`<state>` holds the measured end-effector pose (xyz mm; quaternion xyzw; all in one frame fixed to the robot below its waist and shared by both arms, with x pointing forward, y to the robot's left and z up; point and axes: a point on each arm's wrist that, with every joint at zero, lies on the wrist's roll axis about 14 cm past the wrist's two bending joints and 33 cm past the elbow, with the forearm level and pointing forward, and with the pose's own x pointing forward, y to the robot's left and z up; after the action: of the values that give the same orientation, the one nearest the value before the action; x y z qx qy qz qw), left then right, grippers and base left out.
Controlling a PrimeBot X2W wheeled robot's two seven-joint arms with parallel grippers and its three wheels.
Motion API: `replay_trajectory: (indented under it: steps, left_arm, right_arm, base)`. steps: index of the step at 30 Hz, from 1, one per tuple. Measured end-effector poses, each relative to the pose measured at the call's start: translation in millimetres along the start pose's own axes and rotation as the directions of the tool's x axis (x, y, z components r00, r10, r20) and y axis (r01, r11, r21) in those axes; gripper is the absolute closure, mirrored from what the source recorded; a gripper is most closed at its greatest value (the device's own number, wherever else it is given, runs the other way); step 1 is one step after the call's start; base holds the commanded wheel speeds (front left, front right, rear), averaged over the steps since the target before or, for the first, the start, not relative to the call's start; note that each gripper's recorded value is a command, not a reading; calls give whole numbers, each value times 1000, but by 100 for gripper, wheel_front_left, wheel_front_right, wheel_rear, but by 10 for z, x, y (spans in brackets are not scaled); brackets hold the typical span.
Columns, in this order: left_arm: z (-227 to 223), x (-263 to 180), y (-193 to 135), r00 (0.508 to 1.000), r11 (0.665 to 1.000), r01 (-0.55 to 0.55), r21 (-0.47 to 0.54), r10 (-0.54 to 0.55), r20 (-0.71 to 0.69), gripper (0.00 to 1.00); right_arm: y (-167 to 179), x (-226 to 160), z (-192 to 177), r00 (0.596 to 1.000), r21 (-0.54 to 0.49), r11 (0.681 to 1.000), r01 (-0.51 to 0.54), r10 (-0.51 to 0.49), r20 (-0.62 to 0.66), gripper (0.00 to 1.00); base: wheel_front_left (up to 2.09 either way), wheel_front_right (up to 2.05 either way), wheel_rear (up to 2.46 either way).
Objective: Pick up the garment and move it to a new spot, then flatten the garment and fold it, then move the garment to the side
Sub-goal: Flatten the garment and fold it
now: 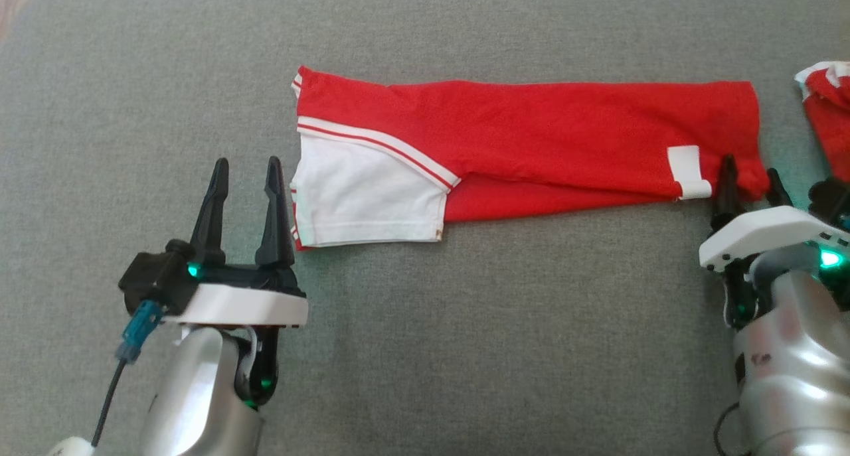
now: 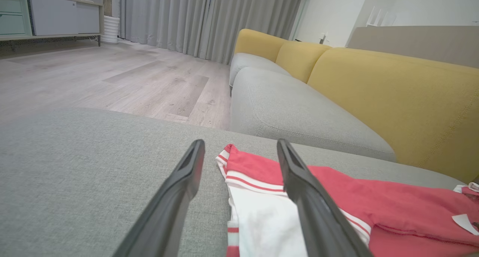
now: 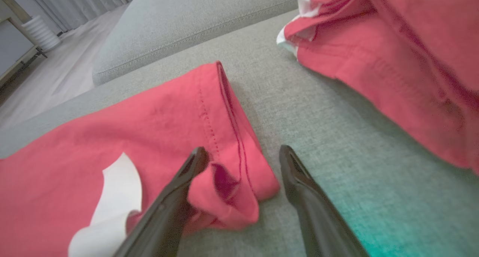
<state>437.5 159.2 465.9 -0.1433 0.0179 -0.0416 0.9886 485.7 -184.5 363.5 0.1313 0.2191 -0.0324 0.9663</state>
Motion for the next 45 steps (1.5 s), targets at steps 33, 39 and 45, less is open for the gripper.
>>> replay_trajectory:
  steps: [33,39,45]
  left_arm:
    - [281,-14,-274,995,997,74,-16,-73,75,0]
    - [379,-139,-200,994,999,50,-12,-48,98,0]
    - [419,-307,-57,994,1000,-2,-19,4,109,0]
  right_arm:
    - [-167,-194,1005,964,-75,997,2,18,265,100]
    - [727,-247,1068,935,-116,973,-201,225,275,100]
    - [1422,-379,951,888,-159,916,-369,398,230,100]
  base:
    - [0,0,0]
    - [0,0,0]
    - [0,0,0]
